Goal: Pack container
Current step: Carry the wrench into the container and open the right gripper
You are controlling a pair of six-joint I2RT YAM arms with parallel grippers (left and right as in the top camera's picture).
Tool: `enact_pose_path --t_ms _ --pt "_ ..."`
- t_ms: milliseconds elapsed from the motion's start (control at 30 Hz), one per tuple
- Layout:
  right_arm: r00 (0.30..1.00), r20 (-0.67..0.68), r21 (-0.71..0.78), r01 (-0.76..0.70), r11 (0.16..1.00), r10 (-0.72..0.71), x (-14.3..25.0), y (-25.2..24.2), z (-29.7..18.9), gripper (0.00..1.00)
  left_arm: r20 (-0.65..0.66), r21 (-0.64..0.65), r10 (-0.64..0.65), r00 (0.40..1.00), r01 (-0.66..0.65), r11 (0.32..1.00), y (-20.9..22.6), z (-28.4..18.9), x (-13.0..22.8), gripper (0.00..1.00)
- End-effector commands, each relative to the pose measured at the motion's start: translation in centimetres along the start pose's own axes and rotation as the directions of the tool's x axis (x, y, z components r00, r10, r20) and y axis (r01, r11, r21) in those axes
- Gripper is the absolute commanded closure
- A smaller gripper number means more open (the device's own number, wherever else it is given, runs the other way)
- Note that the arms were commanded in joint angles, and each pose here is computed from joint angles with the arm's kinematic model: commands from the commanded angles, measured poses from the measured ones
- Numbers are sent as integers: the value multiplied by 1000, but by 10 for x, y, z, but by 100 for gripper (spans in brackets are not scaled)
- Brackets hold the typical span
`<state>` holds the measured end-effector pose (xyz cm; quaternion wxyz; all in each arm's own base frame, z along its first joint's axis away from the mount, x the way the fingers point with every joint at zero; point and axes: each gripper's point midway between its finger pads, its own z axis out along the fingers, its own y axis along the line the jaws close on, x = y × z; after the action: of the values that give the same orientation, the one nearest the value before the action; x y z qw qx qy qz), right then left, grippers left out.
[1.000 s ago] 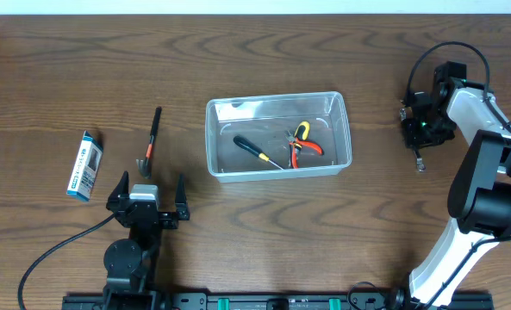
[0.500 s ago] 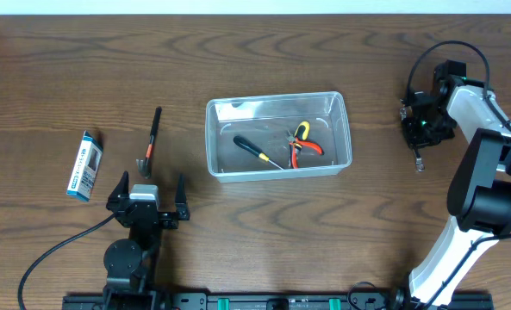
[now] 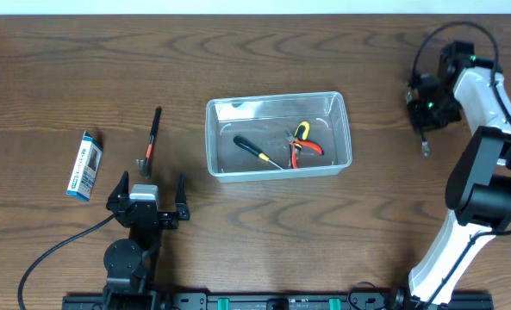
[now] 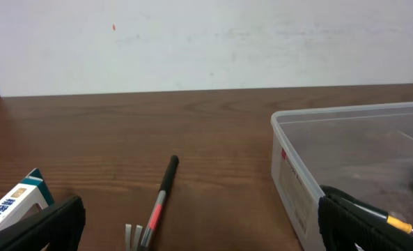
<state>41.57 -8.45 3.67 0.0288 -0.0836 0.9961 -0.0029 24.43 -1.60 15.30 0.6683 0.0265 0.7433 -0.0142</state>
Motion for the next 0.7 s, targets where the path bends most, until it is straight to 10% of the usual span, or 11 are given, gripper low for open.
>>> enact_pose_path --t_ms 0,667 --pt "997 75 20 17 1000 -19 -28 5 -29 99 -51 -14 -1 999 1 1000 3 1 17 2" --pt "879 256 61 401 914 -403 -90 174 -139 99 -51 -14 -1 999 1 1000 3 1 17 2"
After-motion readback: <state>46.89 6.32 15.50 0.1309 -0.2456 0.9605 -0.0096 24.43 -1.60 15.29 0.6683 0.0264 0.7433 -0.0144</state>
